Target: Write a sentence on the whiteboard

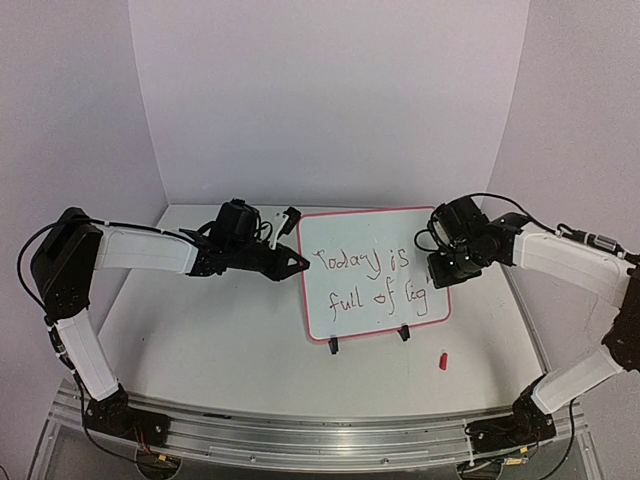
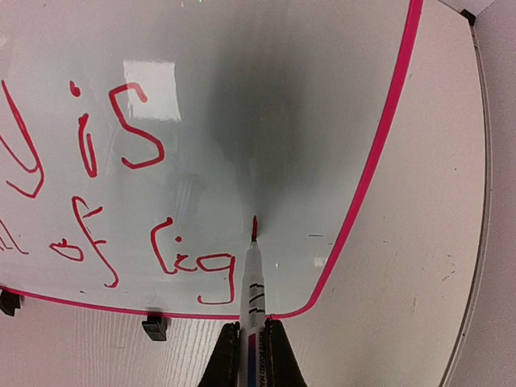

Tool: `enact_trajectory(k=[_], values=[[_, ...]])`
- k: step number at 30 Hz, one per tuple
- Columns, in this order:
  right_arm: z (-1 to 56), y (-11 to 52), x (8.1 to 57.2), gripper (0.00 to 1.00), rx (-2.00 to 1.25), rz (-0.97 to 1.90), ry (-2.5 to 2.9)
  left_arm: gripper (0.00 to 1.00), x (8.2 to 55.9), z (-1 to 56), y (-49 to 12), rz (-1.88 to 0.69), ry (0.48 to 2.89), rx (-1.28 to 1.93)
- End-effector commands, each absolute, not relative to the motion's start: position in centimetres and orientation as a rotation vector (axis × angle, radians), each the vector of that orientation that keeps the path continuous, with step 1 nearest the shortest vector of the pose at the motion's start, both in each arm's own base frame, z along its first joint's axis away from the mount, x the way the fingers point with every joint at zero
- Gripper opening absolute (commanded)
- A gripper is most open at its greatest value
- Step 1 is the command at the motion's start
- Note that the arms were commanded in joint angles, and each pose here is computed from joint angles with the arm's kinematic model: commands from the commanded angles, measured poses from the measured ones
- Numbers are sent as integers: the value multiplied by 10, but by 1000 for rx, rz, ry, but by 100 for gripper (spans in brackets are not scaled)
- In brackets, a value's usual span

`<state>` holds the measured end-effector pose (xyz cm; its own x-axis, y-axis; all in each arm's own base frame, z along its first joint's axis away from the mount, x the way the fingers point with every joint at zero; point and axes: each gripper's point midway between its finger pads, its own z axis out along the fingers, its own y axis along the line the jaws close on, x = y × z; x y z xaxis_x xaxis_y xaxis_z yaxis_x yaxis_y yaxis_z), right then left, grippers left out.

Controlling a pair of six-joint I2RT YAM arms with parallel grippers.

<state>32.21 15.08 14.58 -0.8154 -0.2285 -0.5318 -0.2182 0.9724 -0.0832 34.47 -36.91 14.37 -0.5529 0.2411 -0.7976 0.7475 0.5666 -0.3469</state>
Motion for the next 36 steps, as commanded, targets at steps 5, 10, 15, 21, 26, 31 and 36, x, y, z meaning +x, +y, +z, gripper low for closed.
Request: enact_trajectory(k=[5,10,15,21,26,31,36], values=[[126,149,307,0,-302,9,2621,0,380,63,-296,-348,2282,753],[123,148,307,0,-299,6,2630,0,381,63,-296,-339,2282,749],[131,148,313,0,-291,-7,2604,0,382,64,-296,-336,2281,747],[150,151,326,0,-286,-19,2548,0,383,63,-296,-337,2283,745],[157,154,332,0,-295,-14,2526,0,383,61,-297,-337,2288,746],[157,153,333,0,-291,-30,2525,0,383,61,-296,-334,2287,746],[152,145,333,0,-273,-78,2529,0,382,61,-296,-332,2288,749]])
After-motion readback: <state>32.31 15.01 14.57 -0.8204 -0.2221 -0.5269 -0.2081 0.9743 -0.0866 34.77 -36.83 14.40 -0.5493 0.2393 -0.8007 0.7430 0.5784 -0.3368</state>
